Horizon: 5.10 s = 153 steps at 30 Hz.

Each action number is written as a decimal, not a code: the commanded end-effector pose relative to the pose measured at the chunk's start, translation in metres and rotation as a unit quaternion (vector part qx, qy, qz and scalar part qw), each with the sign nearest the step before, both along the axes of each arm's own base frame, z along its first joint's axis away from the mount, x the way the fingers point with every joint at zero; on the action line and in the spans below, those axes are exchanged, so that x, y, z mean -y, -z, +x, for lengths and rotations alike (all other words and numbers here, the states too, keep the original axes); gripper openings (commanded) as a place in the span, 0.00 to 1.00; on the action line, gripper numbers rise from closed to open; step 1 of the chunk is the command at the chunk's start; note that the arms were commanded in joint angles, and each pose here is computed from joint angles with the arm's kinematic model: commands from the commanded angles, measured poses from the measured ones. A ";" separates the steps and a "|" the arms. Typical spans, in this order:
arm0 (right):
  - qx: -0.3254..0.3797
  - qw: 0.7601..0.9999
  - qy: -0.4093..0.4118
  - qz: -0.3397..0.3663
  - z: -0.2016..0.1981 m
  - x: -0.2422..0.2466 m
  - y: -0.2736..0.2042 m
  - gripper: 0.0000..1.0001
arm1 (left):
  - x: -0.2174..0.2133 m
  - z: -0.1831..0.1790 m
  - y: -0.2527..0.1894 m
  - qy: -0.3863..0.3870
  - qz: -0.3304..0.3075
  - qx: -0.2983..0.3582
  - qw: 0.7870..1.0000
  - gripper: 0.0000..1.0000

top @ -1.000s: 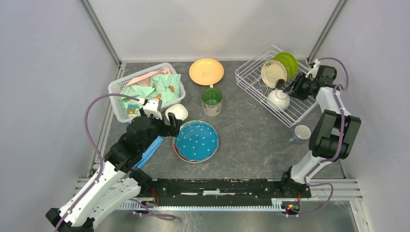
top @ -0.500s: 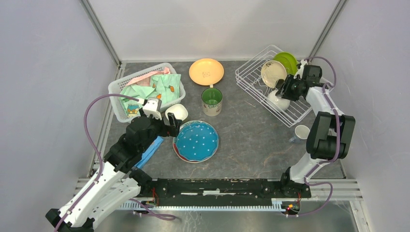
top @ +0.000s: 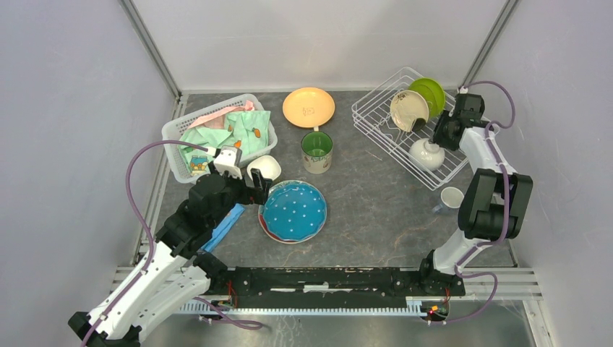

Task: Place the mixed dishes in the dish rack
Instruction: Move the bowl to the dish rack.

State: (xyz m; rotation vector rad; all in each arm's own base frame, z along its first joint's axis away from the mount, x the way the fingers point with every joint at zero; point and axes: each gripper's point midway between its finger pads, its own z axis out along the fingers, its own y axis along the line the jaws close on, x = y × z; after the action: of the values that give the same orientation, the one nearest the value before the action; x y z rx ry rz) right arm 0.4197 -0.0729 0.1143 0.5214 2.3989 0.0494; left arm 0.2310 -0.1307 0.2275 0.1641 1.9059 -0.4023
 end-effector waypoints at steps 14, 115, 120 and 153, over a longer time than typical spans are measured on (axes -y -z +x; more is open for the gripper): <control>-0.022 0.998 -0.054 0.019 -0.027 -0.020 -0.012 0.38 | 0.003 0.003 -0.007 0.010 0.004 0.018 1.000 1.00; 0.103 0.985 0.107 -0.092 0.053 0.084 -0.026 0.40 | -0.001 0.007 0.000 -0.004 0.018 0.008 1.000 1.00; 0.101 0.987 0.094 -0.079 0.032 0.065 -0.040 0.43 | -0.002 0.005 -0.004 -0.006 0.013 0.014 1.000 1.00; 0.021 0.996 0.076 -0.051 -0.135 0.008 -0.041 0.49 | 0.004 -0.001 -0.009 0.014 -0.003 0.014 1.000 1.00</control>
State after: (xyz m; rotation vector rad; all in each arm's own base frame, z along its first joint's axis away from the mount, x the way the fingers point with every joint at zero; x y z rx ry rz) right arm 0.2803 -0.0844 0.1547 0.7448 2.3210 -0.1551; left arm 0.2308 -0.1309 0.2252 0.1674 1.9150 -0.3997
